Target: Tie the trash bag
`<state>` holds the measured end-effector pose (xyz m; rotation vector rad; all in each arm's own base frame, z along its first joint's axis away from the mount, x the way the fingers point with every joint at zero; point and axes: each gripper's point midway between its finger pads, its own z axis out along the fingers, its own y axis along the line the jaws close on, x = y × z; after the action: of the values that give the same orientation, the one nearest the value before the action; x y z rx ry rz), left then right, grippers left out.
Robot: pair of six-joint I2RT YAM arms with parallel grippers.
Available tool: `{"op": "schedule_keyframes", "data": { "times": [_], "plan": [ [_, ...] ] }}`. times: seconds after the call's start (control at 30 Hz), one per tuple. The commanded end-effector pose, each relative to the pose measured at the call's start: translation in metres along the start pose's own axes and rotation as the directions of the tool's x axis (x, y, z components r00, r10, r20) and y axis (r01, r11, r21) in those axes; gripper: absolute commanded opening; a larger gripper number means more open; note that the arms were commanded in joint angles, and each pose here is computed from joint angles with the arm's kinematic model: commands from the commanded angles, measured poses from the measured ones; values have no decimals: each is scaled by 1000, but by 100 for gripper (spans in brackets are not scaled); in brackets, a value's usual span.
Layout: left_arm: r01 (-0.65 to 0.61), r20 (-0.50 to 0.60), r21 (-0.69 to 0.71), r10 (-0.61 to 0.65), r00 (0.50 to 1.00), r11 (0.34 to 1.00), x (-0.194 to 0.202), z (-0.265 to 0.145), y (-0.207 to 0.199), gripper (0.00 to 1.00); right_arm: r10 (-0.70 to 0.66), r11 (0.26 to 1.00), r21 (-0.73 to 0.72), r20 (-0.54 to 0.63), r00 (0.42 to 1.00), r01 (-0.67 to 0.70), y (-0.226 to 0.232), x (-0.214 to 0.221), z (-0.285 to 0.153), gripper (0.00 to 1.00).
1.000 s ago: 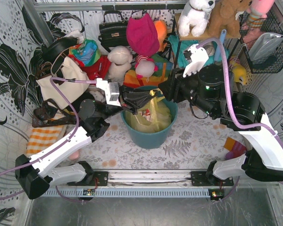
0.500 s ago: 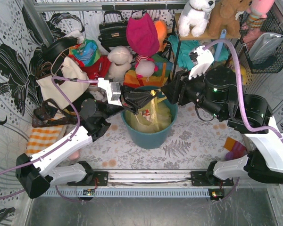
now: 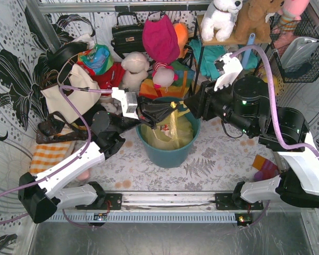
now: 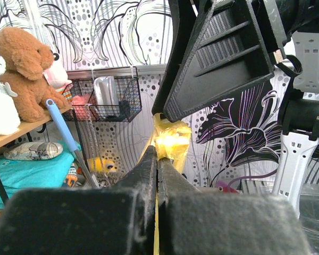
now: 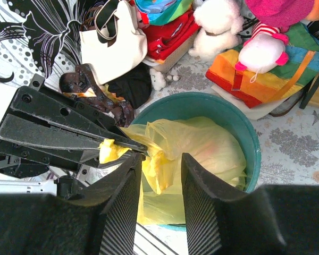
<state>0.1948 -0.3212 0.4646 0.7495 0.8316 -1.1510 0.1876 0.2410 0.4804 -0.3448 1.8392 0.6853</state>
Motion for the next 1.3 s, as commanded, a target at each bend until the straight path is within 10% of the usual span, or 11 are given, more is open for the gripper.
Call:
{"op": "schedule_keyframes", "data": {
  "times": [0.0,0.4,0.8,1.27],
  "plan": [
    [-28,58,17,27,998,999,-20,4,-3,0,4,1000,-17,-27,1000,-5,3,7,0,36],
    [-29,60,17,28,998,999,-21,4,-3,0,-7,1000,8,-57,998,7,-1,14,3,35],
    [-31,61,18,30,998,999,-22,4,-4,0,-7,1000,-6,-37,999,7,2,8,2,0],
    [-53,123,218,26,992,974,-59,22,-35,0,-103,992,-49,265,959,120,52,-81,66,0]
  ]
}}
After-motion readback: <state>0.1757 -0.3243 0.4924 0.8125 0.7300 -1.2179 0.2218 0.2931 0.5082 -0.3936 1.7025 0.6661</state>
